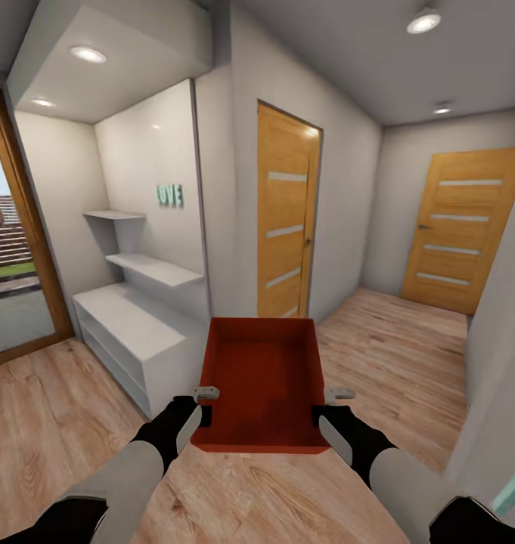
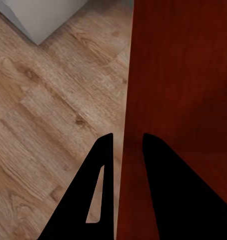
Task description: Move the two storage containers from the living room to the garage. In the garage, place one container on the floor and stack the other container on top of it (either order is fine).
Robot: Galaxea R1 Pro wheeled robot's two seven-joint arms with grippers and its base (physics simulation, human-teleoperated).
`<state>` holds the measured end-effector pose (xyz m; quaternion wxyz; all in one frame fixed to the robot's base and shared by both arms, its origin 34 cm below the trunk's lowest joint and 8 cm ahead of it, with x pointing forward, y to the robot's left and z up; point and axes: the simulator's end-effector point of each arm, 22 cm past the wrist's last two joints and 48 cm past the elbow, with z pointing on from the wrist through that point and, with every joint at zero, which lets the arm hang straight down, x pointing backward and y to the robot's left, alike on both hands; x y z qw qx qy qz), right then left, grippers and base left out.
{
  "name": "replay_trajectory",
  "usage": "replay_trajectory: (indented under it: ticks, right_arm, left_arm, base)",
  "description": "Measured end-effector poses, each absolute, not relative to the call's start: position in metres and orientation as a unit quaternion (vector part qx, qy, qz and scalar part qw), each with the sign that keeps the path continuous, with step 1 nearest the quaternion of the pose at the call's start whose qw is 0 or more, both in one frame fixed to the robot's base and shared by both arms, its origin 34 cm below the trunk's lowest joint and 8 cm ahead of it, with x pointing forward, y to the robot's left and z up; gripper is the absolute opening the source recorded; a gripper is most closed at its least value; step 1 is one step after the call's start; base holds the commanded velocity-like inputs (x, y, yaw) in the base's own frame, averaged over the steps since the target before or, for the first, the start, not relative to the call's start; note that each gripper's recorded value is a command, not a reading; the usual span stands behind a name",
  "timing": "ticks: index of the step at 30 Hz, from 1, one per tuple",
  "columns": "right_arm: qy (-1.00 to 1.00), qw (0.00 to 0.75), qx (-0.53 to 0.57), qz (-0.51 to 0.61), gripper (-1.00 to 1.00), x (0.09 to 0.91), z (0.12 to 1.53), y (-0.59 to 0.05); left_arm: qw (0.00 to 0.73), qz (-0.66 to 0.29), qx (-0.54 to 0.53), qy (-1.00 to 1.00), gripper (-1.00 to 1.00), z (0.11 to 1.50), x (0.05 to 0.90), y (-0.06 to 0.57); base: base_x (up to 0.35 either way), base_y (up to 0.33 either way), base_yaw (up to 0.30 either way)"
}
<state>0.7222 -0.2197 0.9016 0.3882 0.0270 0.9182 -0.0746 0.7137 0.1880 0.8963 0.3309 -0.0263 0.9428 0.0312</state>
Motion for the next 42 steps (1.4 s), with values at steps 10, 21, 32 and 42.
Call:
replay_trajectory:
  ticks: [10, 21, 32, 42]
  right_arm:
    - [0.918, 0.388, 0.027, -0.074, -1.00, 0.722, 0.902, -0.220]
    - [0.920, 0.384, 0.027, -0.075, -1.00, 0.721, 0.896, -0.220]
    - [0.922, 0.379, 0.026, -0.075, -1.00, 0.721, 0.889, -0.220]
    - [0.922, 0.379, 0.026, -0.075, -1.00, 0.721, 0.889, -0.220]
  left_arm:
    - [0.331, 0.031, -0.026, 0.943, -1.00, 0.896, 0.714, 0.188]
    - [0.326, 0.031, -0.026, 0.944, -1.00, 0.891, 0.713, 0.188]
    - [0.321, 0.031, -0.026, 0.946, -1.00, 0.884, 0.712, 0.188]
    - [0.321, 0.031, -0.026, 0.946, -1.00, 0.884, 0.712, 0.188]
  base:
    - [0.322, 0.000, 0.000]
    - [0.322, 0.000, -0.141]
    - [0.322, 0.000, -0.139]
    - [0.322, 0.000, -0.107]
